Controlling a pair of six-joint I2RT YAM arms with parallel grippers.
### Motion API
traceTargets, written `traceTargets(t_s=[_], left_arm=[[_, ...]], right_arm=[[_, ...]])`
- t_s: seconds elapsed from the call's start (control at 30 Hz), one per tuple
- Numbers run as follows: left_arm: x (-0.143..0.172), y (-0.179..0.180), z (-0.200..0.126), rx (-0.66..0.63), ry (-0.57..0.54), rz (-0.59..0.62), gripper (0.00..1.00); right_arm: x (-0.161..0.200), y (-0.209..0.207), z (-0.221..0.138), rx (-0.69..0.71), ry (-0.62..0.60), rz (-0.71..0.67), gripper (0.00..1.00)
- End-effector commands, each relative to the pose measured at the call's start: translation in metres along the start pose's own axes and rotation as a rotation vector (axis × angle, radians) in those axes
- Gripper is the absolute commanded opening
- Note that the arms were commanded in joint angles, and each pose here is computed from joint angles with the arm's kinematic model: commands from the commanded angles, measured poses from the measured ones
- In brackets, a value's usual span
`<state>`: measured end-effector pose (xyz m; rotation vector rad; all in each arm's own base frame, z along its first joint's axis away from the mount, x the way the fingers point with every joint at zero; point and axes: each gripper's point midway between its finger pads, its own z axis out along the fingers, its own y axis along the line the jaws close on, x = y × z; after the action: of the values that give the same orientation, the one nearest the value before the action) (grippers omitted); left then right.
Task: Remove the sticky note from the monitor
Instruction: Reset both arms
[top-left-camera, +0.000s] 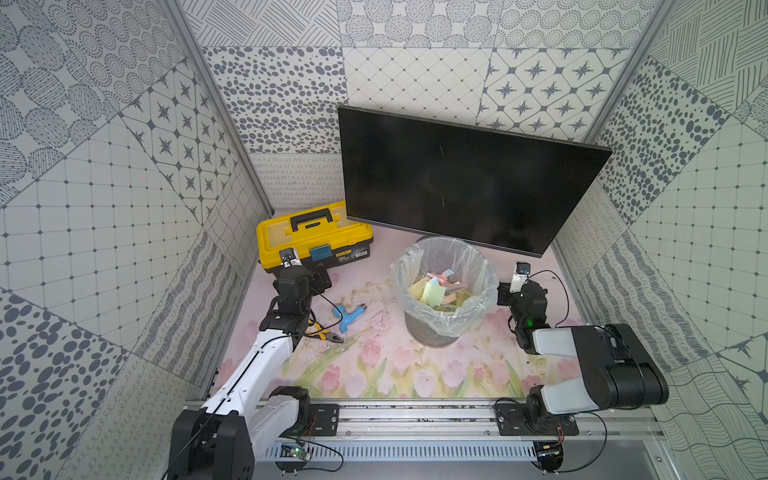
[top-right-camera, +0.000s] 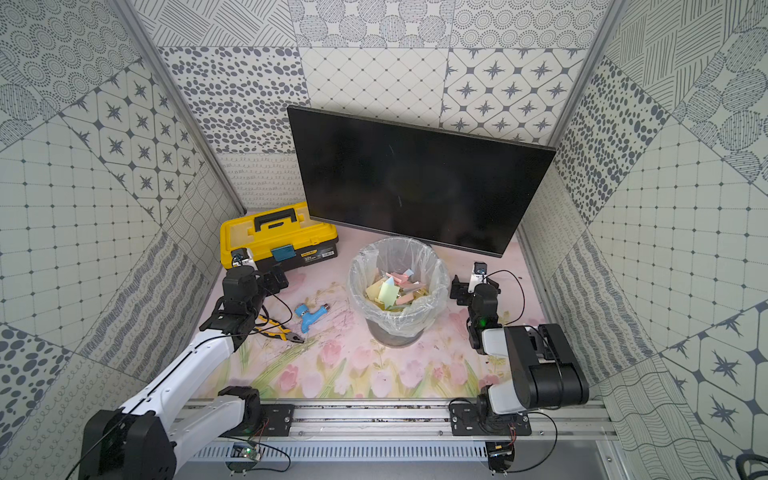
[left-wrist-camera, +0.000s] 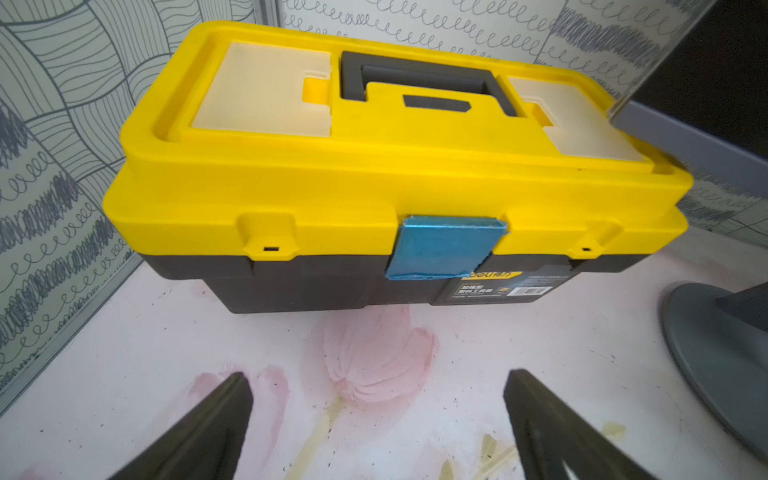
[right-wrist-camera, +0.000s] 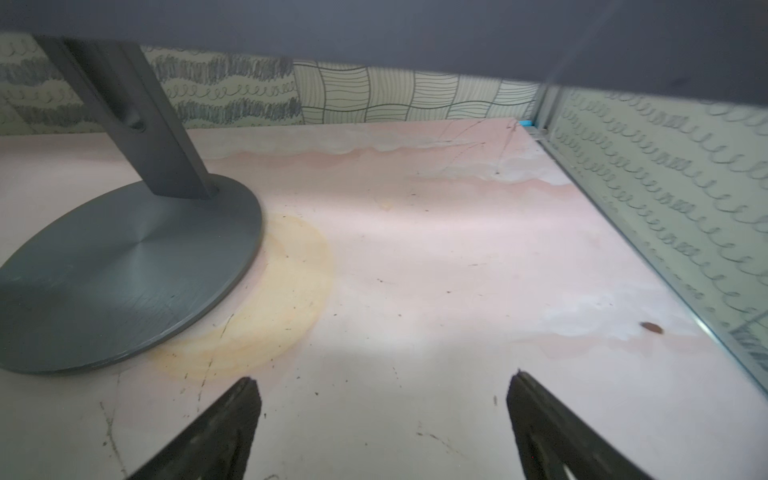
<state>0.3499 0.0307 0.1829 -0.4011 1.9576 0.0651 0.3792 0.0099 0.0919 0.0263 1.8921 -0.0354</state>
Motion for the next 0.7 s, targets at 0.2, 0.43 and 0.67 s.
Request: traceTargets(t_s=[0.2,0.43,0.67], left_arm=[[0.018,0.017,0.004,-0.027,-0.01,0.012,1.0],[0.026,0.013,0.014,0.004,-0.048,0.086,1.0],[0.036,0.007,0.026,0.044,-0.078,0.116,0.99]], right_arm=[[-0.022,-0.004,0.019,-0.032,-0.028,0.042,0.97],[-0.022,-0.005,0.02,-0.033,-0.022,0.042,0.97],[-0.022,-0.005,0.02,-0.033,-0.022,0.043,0.97]])
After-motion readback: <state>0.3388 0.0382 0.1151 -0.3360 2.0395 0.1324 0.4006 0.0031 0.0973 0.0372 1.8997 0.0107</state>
